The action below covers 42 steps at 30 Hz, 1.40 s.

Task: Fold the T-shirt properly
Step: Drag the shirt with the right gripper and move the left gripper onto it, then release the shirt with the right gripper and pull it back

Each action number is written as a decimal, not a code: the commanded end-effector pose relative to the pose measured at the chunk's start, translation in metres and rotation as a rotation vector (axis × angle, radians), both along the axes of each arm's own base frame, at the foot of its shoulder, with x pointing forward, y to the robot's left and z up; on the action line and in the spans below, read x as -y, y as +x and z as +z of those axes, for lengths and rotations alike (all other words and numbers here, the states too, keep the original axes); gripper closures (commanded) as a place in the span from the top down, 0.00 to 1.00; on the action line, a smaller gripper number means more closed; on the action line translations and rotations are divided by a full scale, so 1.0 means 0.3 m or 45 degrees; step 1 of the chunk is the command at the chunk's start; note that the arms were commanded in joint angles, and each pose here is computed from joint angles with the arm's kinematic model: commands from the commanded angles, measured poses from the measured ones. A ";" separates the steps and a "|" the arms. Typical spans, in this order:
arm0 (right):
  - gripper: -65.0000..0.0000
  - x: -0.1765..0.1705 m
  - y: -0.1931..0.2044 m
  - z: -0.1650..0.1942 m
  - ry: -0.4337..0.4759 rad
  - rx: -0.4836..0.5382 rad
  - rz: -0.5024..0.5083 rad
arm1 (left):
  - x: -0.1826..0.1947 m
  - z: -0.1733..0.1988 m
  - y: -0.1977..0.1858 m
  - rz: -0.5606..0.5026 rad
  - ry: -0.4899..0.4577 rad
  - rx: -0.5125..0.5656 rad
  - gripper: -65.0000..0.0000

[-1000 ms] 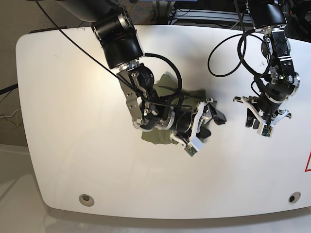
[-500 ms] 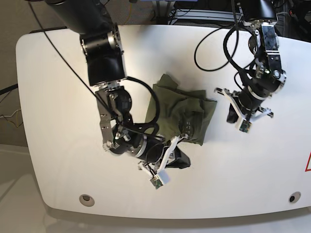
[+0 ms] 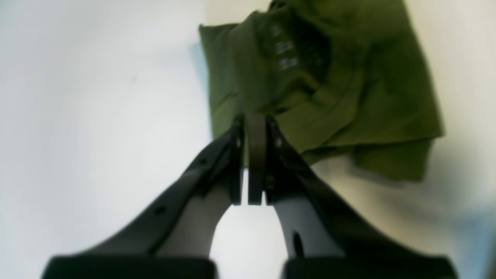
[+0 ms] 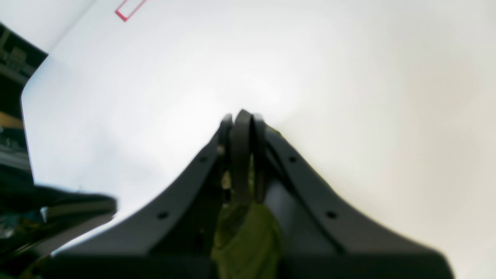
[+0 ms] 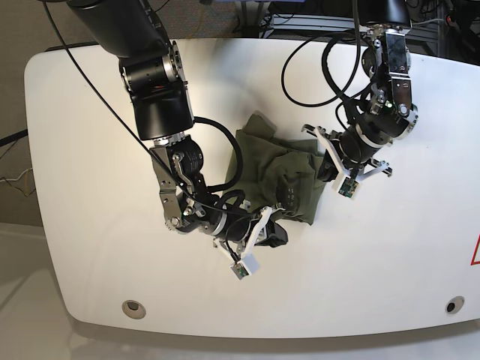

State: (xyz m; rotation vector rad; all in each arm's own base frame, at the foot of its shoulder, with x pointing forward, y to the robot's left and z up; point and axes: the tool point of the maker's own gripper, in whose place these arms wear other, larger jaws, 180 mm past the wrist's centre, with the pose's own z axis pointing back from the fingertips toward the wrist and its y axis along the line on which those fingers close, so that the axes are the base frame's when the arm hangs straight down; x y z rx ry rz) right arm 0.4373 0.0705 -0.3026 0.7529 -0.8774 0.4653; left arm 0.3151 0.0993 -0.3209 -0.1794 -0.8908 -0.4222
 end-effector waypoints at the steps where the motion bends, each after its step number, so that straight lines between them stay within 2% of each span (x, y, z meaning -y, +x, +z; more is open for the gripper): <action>1: 0.00 -0.008 0.050 0.060 0.016 0.092 -0.010 | 0.049 0.038 0.017 -0.023 -0.050 0.056 0.00; 8: 0.00 0.019 0.081 -0.011 -0.086 0.097 -0.038 | 0.123 0.013 -0.016 -0.045 -0.114 0.015 0.00; 15: 0.00 -0.001 0.079 0.004 -0.057 0.150 0.006 | 0.175 -0.036 -0.061 -0.032 -0.183 -0.057 0.00; 26: 0.00 -0.021 0.068 -0.012 -0.130 0.202 0.043 | 0.178 -0.069 -0.089 -0.019 -0.195 -0.102 0.00; 31: 0.00 0.000 0.057 -0.024 -0.142 0.208 0.036 | 0.174 -0.109 -0.098 -0.015 -0.192 -0.146 0.00; 42: 0.00 0.139 0.015 0.039 -0.284 0.404 -0.023 | 0.149 -0.180 -0.111 -0.013 -0.168 -0.221 0.00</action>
